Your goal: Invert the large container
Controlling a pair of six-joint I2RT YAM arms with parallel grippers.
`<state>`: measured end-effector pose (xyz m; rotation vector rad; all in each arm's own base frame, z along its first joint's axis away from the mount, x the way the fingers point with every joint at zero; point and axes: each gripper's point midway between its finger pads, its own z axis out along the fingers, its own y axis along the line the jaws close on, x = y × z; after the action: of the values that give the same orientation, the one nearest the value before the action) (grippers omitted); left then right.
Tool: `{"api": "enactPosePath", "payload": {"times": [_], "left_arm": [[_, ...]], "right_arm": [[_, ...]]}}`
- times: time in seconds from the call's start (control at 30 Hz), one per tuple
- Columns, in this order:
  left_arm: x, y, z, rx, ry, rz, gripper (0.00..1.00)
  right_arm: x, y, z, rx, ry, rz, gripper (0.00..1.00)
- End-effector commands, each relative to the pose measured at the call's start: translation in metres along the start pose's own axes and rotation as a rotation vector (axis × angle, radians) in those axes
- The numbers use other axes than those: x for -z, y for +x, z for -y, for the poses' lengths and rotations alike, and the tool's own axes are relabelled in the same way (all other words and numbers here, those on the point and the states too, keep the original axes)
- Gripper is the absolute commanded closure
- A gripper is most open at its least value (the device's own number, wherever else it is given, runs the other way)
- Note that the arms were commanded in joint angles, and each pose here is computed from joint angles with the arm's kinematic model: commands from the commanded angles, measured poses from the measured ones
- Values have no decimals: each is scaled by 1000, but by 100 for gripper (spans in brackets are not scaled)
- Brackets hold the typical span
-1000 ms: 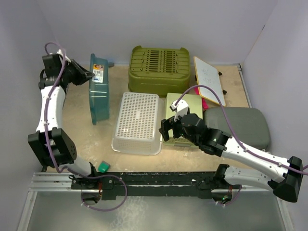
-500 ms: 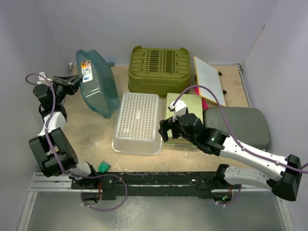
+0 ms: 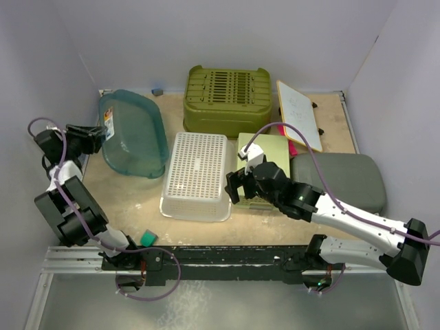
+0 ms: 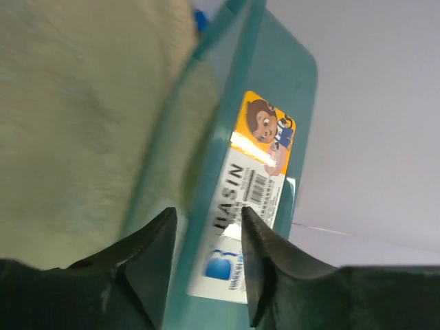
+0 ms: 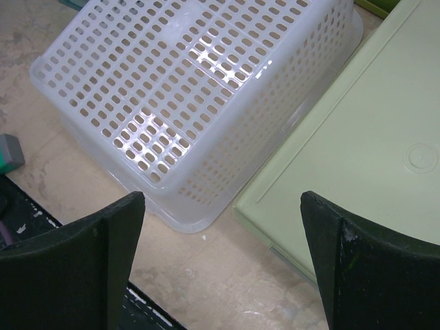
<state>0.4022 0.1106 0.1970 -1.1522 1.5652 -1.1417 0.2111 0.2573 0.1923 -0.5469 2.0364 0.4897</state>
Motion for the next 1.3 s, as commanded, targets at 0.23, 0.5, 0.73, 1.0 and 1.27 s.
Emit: {"api": "enactPosePath", "payload": {"times": [0.23, 0.5, 0.73, 1.0, 1.27], "left_arm": [[62, -34, -55, -433, -643, 79, 33], [78, -40, -52, -601, -826, 139, 30], [77, -25, 10, -735, -753, 203, 29], [52, 87, 82, -866, -486, 117, 27], [80, 178, 23, -1088, -534, -71, 26]], "right_arm": [[-5, -12, -9, -19, -32, 29, 4], [-6, -16, -9, -14, -28, 33, 4], [0, -24, 17, 15, 114, 51, 2], [6, -55, 91, -110, 285, 46, 0], [16, -45, 125, -435, 234, 118, 0]]}}
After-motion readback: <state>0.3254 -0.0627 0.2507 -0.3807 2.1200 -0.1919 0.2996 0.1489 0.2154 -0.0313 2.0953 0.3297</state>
